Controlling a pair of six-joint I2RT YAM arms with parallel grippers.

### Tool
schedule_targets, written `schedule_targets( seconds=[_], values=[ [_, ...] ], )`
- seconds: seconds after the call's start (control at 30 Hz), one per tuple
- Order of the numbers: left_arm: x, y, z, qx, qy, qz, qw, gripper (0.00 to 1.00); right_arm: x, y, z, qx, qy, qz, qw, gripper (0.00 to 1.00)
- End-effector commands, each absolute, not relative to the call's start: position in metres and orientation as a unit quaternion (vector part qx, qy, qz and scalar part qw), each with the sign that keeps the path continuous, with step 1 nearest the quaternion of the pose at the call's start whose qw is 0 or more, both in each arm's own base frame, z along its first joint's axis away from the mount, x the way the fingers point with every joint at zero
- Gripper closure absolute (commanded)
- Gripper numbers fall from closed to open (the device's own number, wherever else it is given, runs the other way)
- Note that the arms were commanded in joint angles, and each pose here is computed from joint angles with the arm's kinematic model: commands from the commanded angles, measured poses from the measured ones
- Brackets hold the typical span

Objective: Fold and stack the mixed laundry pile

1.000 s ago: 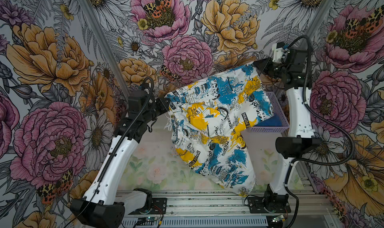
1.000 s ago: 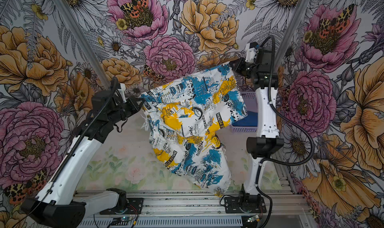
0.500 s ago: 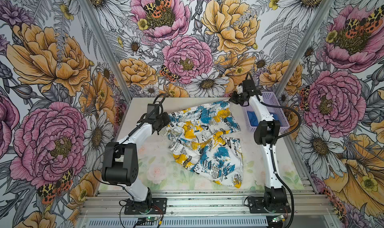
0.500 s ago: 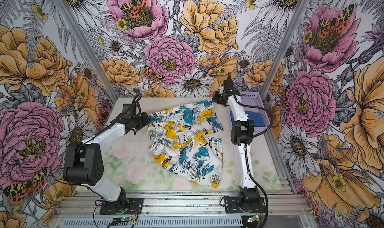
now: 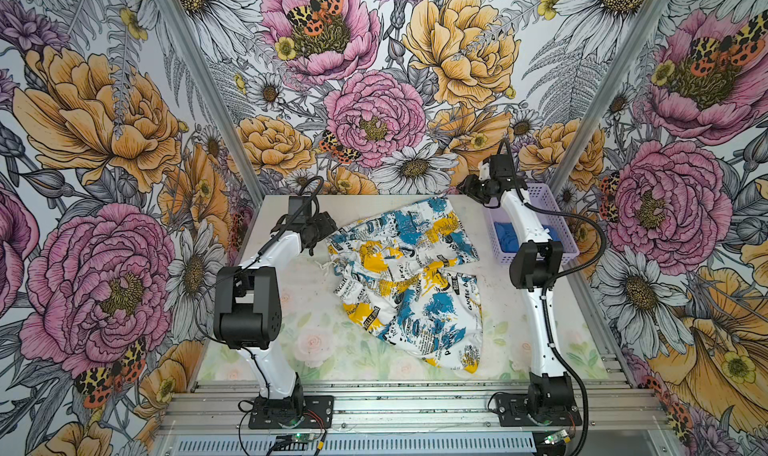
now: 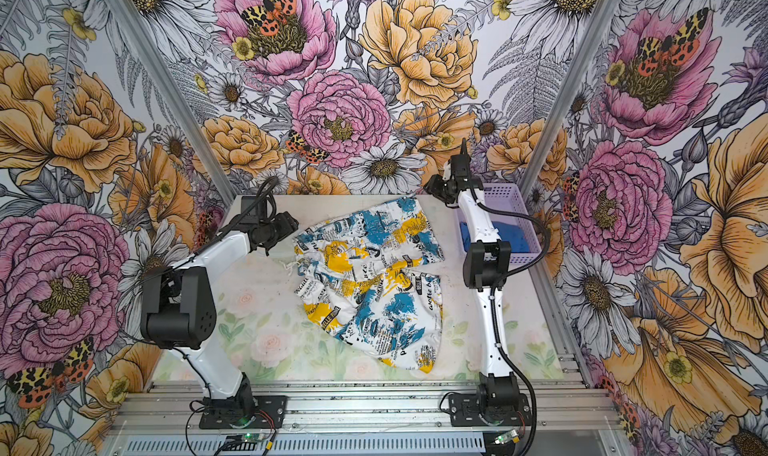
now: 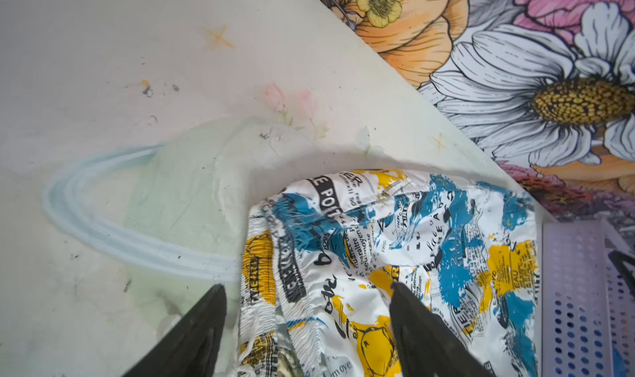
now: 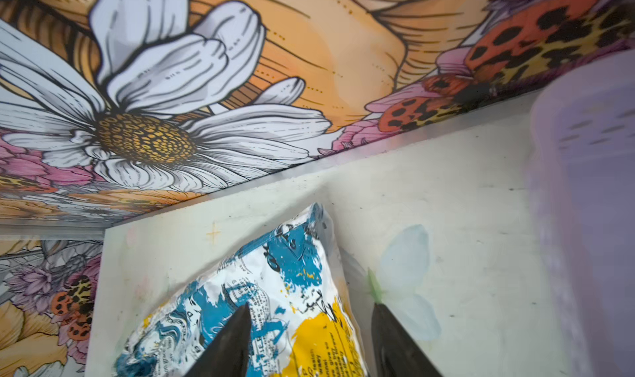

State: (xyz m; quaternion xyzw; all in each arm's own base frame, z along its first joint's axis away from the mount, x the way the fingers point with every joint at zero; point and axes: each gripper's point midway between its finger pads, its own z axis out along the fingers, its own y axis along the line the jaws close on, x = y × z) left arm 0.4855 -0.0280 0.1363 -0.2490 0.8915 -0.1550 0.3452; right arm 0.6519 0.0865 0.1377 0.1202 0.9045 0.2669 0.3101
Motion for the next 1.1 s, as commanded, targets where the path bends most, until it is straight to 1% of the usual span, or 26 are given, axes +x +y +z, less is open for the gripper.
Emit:
schedule_targets(
  seconds=[0.0,0.13,0.3,0.43,0.6,0.8,0.97,1.07],
  values=[
    [0.458,-0.011,0.151,-0.265,0.890,-0.116,0.352,0.19,0.633,0.092,0.193,0.098,0.895,0.278,0.334,0.39],
    [0.424,-0.030,0.150,-0.238,0.900,-0.142,0.335,0.21,0.585,0.111,0.204,0.079,0.906,0.290,0.298,0.39],
    [0.373,-0.074,0.125,-0.173,0.931,-0.160,0.278,0.29,0.510,0.134,0.198,0.060,0.922,0.298,0.241,0.39],
    [0.345,-0.089,0.109,-0.151,0.940,-0.161,0.262,0.37,0.455,0.141,0.188,0.050,0.932,0.291,0.210,0.39],
    [0.336,-0.094,0.102,-0.131,0.940,-0.173,0.262,0.38,0.409,0.140,0.180,0.050,0.937,0.293,0.186,0.38],
    [0.342,-0.108,0.092,-0.097,0.941,-0.196,0.257,0.40,0.378,0.137,0.175,0.056,0.938,0.294,0.174,0.38],
    [0.338,-0.117,0.089,-0.080,0.942,-0.209,0.249,0.50,0.351,0.133,0.163,0.064,0.941,0.294,0.156,0.38],
    [0.330,-0.117,0.083,-0.079,0.945,-0.208,0.241,0.53,0.338,0.132,0.158,0.068,0.942,0.293,0.150,0.38]
  ],
)
